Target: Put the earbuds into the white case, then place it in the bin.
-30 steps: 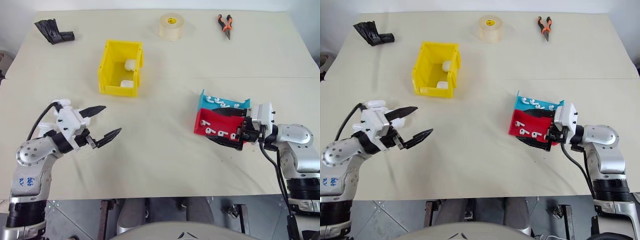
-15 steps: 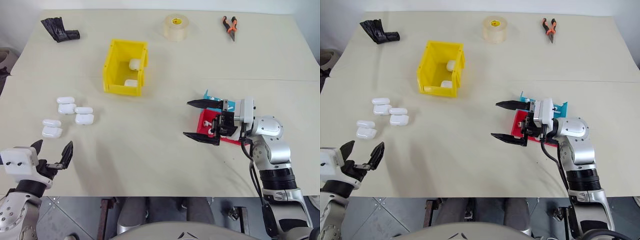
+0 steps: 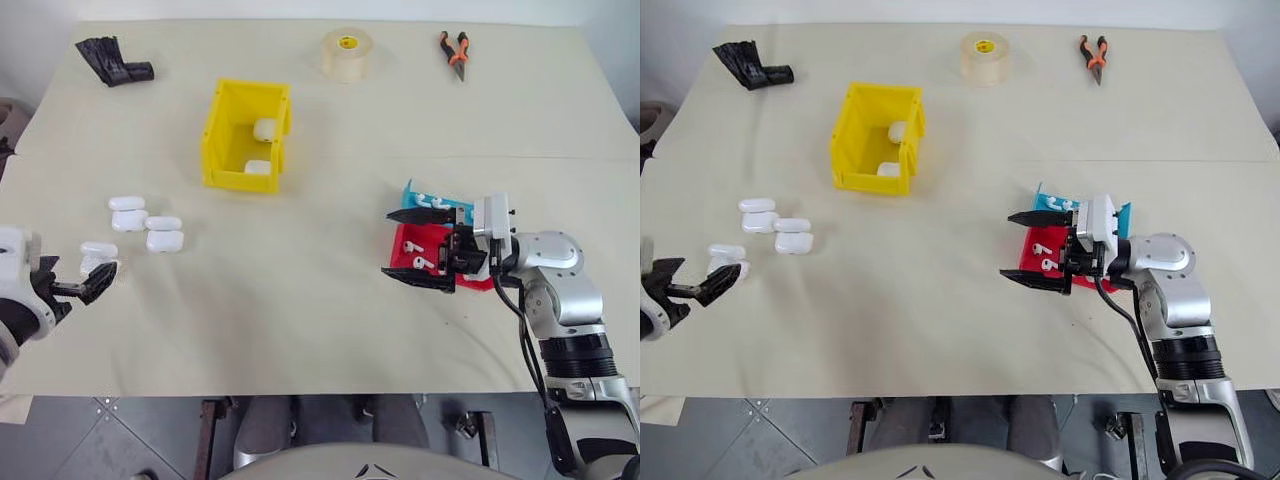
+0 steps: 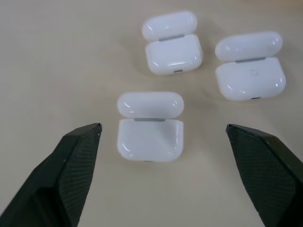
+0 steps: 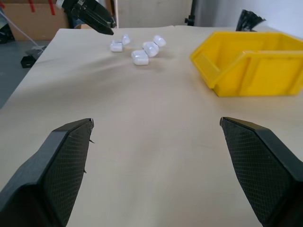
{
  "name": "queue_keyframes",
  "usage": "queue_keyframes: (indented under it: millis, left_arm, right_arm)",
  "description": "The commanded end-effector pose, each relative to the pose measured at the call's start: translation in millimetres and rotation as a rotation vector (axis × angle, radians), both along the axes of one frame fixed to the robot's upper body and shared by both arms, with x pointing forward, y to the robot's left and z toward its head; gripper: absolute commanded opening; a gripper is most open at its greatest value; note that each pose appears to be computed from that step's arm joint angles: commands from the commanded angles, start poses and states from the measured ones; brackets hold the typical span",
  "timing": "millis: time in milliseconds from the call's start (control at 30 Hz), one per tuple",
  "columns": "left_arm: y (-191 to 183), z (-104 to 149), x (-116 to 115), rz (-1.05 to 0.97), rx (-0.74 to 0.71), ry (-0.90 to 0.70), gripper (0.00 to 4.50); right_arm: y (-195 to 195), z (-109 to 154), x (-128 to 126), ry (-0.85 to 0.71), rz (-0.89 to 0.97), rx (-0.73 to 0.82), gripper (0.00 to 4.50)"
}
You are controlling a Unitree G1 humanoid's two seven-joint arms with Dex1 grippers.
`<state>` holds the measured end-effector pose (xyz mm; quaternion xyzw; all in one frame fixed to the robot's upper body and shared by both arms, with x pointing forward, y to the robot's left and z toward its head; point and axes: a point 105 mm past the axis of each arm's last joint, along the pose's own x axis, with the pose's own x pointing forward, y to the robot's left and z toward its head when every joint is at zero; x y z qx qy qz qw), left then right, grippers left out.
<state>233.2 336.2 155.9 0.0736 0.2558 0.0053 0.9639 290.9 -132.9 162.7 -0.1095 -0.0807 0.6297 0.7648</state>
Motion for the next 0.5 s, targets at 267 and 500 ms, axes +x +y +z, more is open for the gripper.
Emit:
queue_keyframes:
  millis: [267,500]
  left_arm:
    - [26.3,-12.5,14.1,0.039,-0.023,0.280,4.47]
    - [23.2,-24.1,15.6,0.022,-0.048,0.325,4.47]
  right_arm:
    - [1.5,10.8,-3.2,-0.052,-0.028,0.028,4.50]
    - [1.8,7.9,-8.1,-0.051,-0.048,0.034,4.50]
